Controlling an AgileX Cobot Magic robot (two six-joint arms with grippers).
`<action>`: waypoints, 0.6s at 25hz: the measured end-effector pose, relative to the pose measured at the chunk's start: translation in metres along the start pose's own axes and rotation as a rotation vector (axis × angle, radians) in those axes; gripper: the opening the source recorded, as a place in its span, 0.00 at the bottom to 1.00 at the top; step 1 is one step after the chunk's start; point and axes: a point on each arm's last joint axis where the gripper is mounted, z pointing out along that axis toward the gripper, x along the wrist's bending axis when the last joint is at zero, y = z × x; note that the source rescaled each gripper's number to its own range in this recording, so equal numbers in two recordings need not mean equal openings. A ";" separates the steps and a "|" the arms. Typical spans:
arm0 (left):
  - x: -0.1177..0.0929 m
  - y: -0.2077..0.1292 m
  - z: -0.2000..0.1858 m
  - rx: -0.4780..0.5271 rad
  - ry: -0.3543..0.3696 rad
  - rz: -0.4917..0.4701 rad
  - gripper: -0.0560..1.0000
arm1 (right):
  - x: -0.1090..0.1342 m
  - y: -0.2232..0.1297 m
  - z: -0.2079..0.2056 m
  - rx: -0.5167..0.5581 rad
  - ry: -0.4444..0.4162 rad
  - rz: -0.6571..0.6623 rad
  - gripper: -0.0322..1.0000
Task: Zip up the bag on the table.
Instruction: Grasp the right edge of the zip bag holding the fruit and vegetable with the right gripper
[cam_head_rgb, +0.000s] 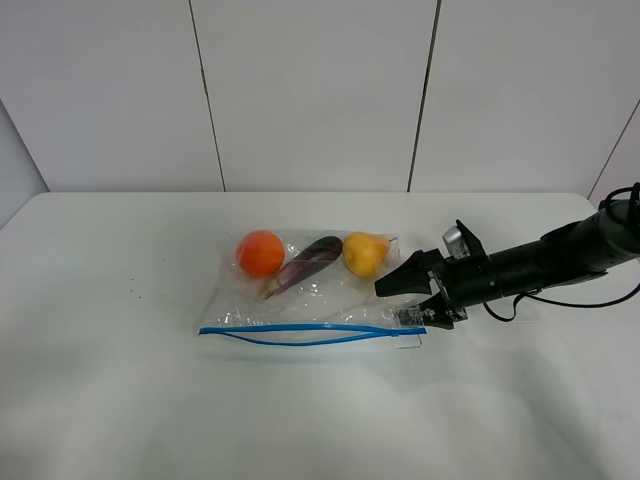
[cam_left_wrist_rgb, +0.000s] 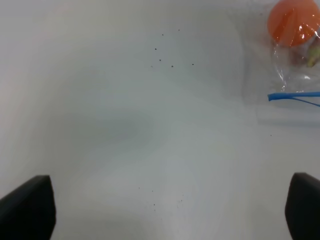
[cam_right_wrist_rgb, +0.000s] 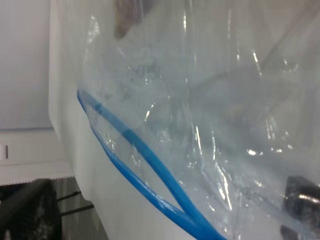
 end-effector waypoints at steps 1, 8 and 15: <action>0.000 0.000 0.000 0.000 0.000 0.000 1.00 | 0.000 0.000 0.000 0.001 0.000 0.000 1.00; 0.000 0.000 0.000 0.000 0.000 0.000 1.00 | 0.000 0.000 0.000 0.001 0.000 0.000 0.66; 0.000 0.000 0.000 0.000 0.000 0.000 1.00 | 0.000 0.000 0.000 0.001 0.000 0.000 0.42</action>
